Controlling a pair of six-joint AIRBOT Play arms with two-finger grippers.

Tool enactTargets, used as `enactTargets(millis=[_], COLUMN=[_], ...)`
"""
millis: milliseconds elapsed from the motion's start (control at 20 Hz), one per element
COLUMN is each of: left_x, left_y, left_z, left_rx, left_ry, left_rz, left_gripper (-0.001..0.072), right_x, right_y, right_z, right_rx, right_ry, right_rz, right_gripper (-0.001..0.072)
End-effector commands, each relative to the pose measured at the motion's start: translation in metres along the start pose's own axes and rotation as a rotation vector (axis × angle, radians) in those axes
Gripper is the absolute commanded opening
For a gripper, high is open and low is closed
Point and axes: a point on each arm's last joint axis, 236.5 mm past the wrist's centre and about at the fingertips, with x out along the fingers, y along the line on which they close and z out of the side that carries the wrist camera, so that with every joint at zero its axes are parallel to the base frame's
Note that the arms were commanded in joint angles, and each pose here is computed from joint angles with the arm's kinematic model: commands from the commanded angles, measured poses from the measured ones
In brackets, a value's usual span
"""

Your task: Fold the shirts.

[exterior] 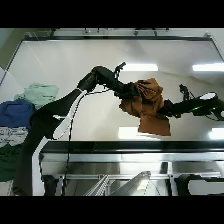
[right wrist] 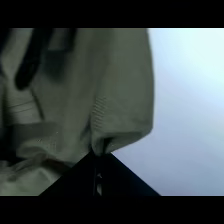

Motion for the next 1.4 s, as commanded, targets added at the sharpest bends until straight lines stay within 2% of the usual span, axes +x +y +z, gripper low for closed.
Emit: enactTargets(millis=[0, 100, 250, 300, 350, 500, 600, 650, 700, 850, 900, 950, 1000, 1050, 1200, 1350], left_x=[0.001, 0.004, -0.020, -0.039, -0.057, -0.085, -0.079, -0.071, -0.063, -0.030, -0.022, -0.015, -0.011, -0.011, -0.042, -0.127], left_y=[0.016, 0.018, -0.005, -0.010, -0.008, 0.032, 0.055, 0.065, 0.069, 0.056, 0.048, 0.043, 0.039, 0.035, 0.011, -0.044], left_z=[-0.001, -0.005, -0.003, 0.001, 0.008, 0.013, 0.002, -0.002, -0.005, -0.008, -0.005, -0.004, -0.002, -0.001, 0.015, 0.029], left_rx=[0.018, 0.019, 0.035, 0.052, 0.055, -0.018, -0.071, -0.091, -0.109, -0.127, -0.114, -0.092, -0.077, -0.069, -0.030, 0.101], left_ry=[0.003, 0.015, 0.038, 0.037, 0.015, -0.029, -0.002, 0.007, 0.020, 0.049, 0.050, 0.054, 0.052, 0.051, -0.004, -0.078], left_rz=[0.069, 0.089, 0.029, 0.026, 0.038, 0.110, 0.122, 0.125, 0.120, 0.039, 0.021, 0.017, 0.015, 0.011, -0.029, -0.053], left_gripper=[0.0486, 0.0484, 0.0488, 0.0519, 0.0587, 0.0586, 0.0587, 0.0634, 0.0651, 0.0649, 0.0628, 0.0550, 0.0306, 0.0021, 0.0026, 0.0026], right_x=[0.002, 0.002, 0.002, 0.002, 0.002, 0.002, 0.002, 0.002, 0.002, 0.002, 0.002, 0.002, 0.002, 0.002, -0.005, -0.059], right_y=[0.014, 0.016, 0.016, 0.017, 0.018, 0.018, 0.018, 0.018, 0.018, 0.018, 0.018, 0.018, 0.019, 0.020, 0.034, 0.104], right_z=[0.001, 0.002, 0.000, -0.001, -0.003, -0.003, -0.002, -0.003, -0.003, -0.003, -0.003, -0.003, -0.004, -0.005, -0.012, -0.009], right_rx=[-0.011, -0.012, -0.012, -0.013, -0.013, -0.013, -0.013, -0.017, -0.018, -0.021, -0.021, -0.024, -0.025, -0.025, -0.073, -0.211], right_ry=[-0.001, -0.006, 0.001, 0.007, 0.011, 0.011, 0.011, 0.011, 0.012, 0.011, 0.011, 0.012, 0.017, 0.021, 0.045, -0.049], right_rz=[0.049, 0.057, 0.061, 0.064, 0.067, 0.067, 0.067, 0.067, 0.068, 0.067, 0.067, 0.068, 0.071, 0.073, 0.118, 0.335], right_gripper=[0.0016, 0.0016, 0.0016, 0.0016, 0.0016, 0.0016, 0.0016, 0.0016, 0.0016, 0.0016, 0.0016, 0.0015, 0.0016, 0.0015, 0.0015, 0.0015])
